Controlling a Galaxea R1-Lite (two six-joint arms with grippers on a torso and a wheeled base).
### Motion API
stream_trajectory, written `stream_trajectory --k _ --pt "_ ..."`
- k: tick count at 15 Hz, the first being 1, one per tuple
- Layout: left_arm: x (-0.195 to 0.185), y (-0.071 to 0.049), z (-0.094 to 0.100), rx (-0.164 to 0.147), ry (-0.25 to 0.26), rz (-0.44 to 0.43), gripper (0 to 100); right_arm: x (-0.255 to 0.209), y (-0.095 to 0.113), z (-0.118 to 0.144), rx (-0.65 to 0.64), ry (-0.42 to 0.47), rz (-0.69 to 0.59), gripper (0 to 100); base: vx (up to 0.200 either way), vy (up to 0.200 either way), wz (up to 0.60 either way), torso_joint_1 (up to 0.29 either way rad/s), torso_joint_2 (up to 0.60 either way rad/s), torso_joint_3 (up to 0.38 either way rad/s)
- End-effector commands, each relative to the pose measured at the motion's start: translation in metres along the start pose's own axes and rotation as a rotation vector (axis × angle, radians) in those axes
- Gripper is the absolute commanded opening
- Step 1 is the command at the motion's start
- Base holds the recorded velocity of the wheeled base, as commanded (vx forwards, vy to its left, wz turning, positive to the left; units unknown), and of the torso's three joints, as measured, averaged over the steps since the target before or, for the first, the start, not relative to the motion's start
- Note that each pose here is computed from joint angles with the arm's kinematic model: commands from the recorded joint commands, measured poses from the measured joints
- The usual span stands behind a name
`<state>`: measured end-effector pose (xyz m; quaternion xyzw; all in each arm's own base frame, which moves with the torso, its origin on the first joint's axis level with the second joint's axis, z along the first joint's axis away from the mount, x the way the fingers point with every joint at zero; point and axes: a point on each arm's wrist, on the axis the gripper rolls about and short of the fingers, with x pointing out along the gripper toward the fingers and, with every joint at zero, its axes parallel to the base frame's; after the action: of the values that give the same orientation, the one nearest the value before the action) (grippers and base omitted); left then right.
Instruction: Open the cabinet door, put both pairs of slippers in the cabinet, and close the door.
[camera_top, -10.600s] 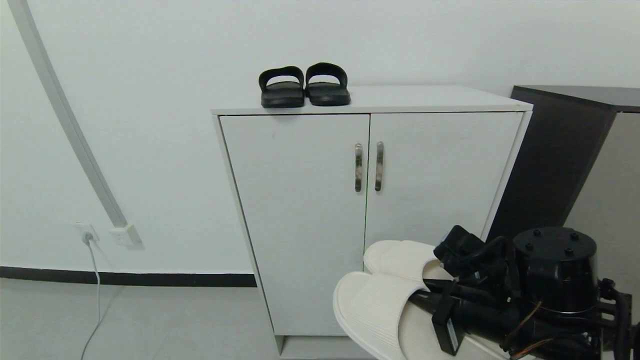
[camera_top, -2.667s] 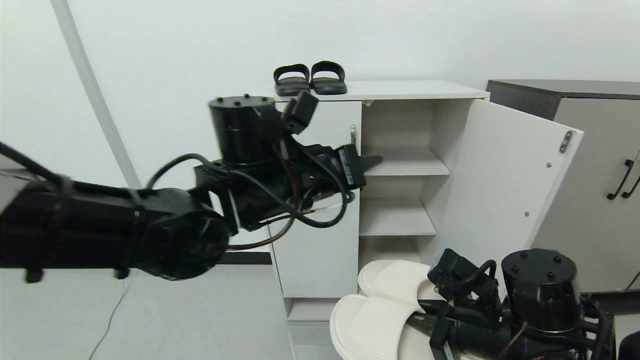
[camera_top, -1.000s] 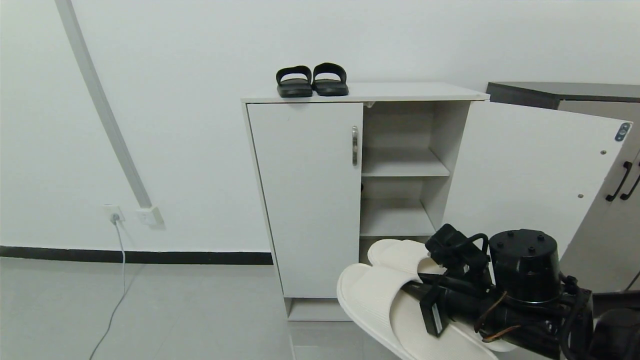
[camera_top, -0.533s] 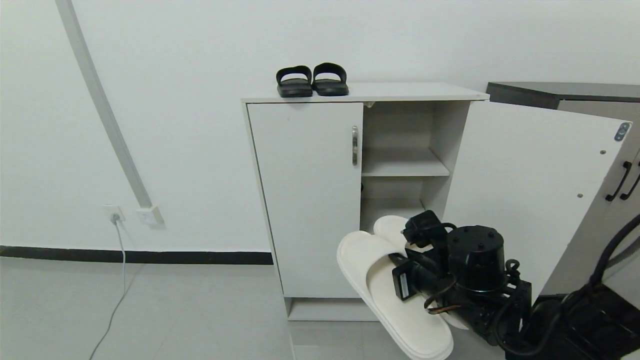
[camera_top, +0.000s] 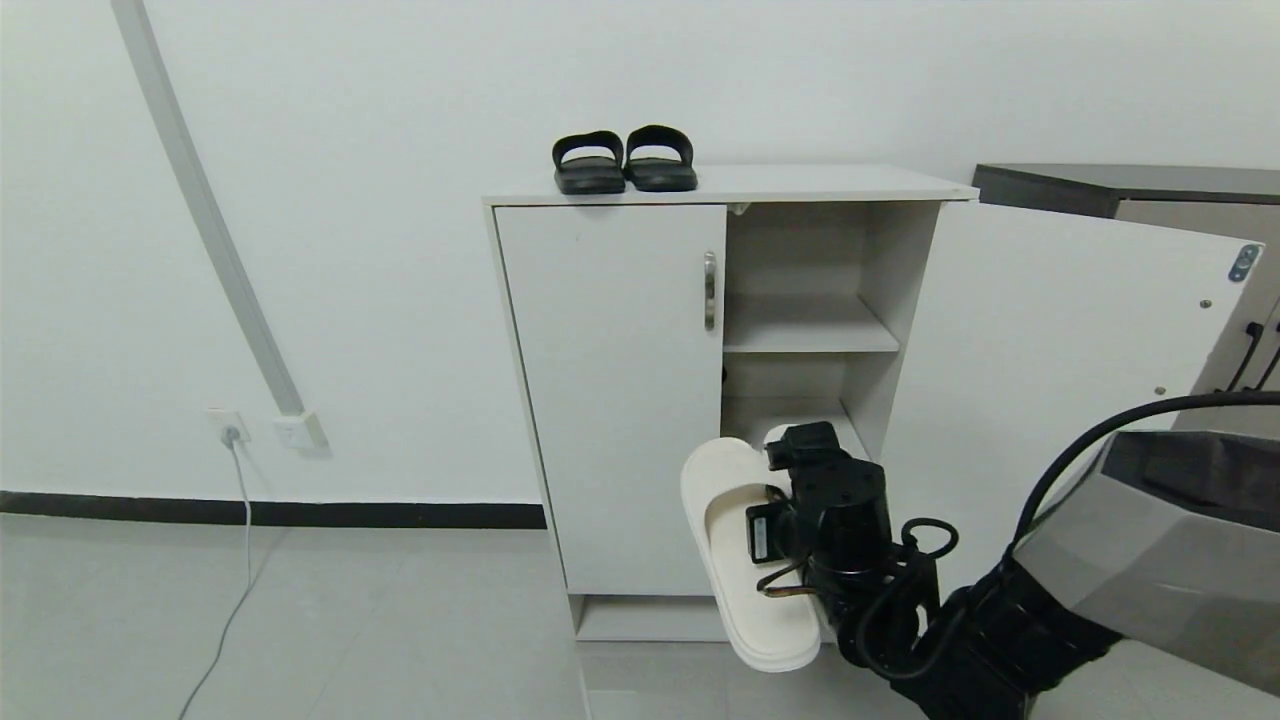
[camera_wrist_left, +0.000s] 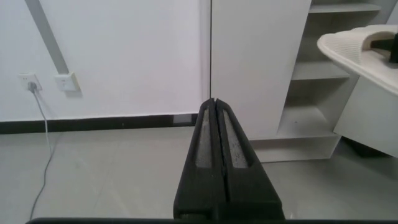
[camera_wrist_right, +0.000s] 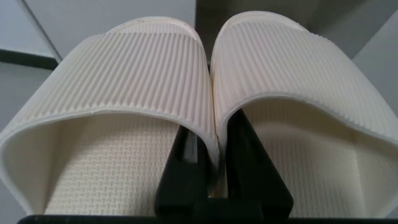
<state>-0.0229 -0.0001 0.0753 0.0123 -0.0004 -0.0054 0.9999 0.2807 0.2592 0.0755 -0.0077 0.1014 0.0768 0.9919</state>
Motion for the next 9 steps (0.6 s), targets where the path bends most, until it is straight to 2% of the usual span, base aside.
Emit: stream_trajectory --k 1,3,7,9 --pt "0.0 0.0 0.0 0.0 0.004 0.0 0 0.019 0.014 -0.007 0.013 0.008 -0.078 0 0.0 0.0 0.0 0.0 0.0 0.0" --pt "0.0 0.0 0.0 0.0 0.004 0.002 0 0.025 0.021 -0.003 0.056 0.029 -0.145 0 0.0 0.0 0.0 0.0 0.0 0.0" --pt "0.0 0.0 0.0 0.0 0.004 0.0 0 0.029 0.023 -0.001 0.096 0.076 -0.165 0 0.0 0.0 0.0 0.0 0.0 0.0" --pt "0.0 0.0 0.0 0.0 0.004 0.0 0 0.029 0.023 -0.002 0.098 0.077 -0.167 0 0.0 -0.2 0.0 0.002 0.0 0.005"
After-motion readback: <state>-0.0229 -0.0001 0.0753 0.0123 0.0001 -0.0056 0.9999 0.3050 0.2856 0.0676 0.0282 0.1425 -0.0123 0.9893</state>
